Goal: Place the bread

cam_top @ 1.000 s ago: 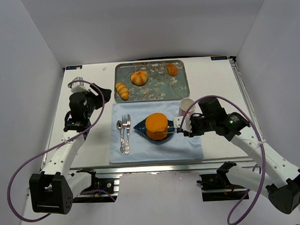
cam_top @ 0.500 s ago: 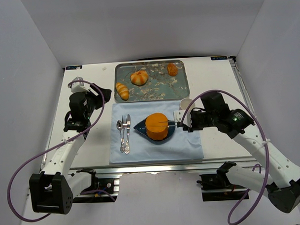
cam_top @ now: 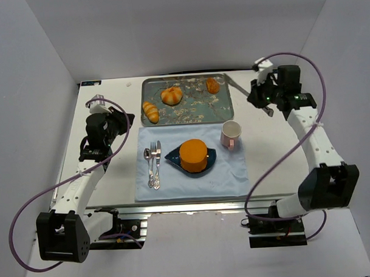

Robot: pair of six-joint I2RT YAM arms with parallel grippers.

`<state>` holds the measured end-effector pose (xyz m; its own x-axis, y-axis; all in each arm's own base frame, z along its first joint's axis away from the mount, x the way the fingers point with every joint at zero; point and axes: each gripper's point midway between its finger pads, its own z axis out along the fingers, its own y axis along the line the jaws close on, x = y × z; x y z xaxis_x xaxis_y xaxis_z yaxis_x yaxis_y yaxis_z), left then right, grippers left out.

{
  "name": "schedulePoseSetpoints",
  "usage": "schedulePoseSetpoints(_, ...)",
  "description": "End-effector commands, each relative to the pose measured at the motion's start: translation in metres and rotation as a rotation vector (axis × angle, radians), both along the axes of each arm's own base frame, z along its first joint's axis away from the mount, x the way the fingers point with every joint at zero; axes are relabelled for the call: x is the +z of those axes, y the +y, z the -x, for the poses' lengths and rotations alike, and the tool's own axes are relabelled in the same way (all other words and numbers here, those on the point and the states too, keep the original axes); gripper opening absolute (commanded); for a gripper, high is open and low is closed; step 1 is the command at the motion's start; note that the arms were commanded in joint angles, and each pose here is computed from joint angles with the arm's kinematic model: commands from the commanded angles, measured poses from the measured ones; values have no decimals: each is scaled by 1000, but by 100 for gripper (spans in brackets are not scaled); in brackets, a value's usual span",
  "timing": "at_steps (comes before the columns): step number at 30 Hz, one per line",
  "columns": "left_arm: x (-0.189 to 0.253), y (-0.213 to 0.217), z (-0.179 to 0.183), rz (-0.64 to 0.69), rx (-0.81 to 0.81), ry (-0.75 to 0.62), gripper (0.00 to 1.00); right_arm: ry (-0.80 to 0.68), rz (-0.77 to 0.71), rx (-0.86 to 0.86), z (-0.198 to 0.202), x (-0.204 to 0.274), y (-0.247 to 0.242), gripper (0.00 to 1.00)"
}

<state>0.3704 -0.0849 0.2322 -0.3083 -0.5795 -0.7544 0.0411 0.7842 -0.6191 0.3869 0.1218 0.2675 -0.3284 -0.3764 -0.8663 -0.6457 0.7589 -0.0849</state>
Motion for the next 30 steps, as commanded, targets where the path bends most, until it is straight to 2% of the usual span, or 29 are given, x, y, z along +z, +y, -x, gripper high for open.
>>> schedulePoseSetpoints(1, 8, -10, 0, 20, -53, -23, 22, 62, -140, -287, -34, -13, -47, 0)
schedulePoseSetpoints(5, 5, -13, 1, 31, -64, -17, 24, 81, -71, -467, -46, -78, -96, 0)
schedulePoseSetpoints(9, 5, -10, -1, 14, -54, -4, 43, 168, -33, -557, -44, -139, -124, 0)
schedulePoseSetpoints(10, 7, -10, -1, 8, -56, -5, 51, 189, -35, -576, -42, -148, -128, 0)
schedulePoseSetpoints(11, 5, -9, -1, 2, -49, 1, 54, 209, -30, -595, -40, -160, -133, 0)
schedulePoseSetpoints(15, 6, -7, -3, -2, -39, 2, 59, 289, -10, -634, -29, -197, -152, 18)
schedulePoseSetpoints(20, 5, -8, -6, 7, -38, 3, 62, 385, 60, -566, -10, -233, -152, 35)
schedulePoseSetpoints(23, 5, -8, -8, 4, -41, 8, 63, 424, 72, -548, 0, -245, -153, 49)
schedulePoseSetpoints(24, 3, -8, -9, 2, -41, 12, 64, 430, 77, -543, 2, -247, -153, 56)
schedulePoseSetpoints(30, 3, -8, -11, -11, -47, 17, 66, 423, 87, -528, 4, -241, -159, 62)
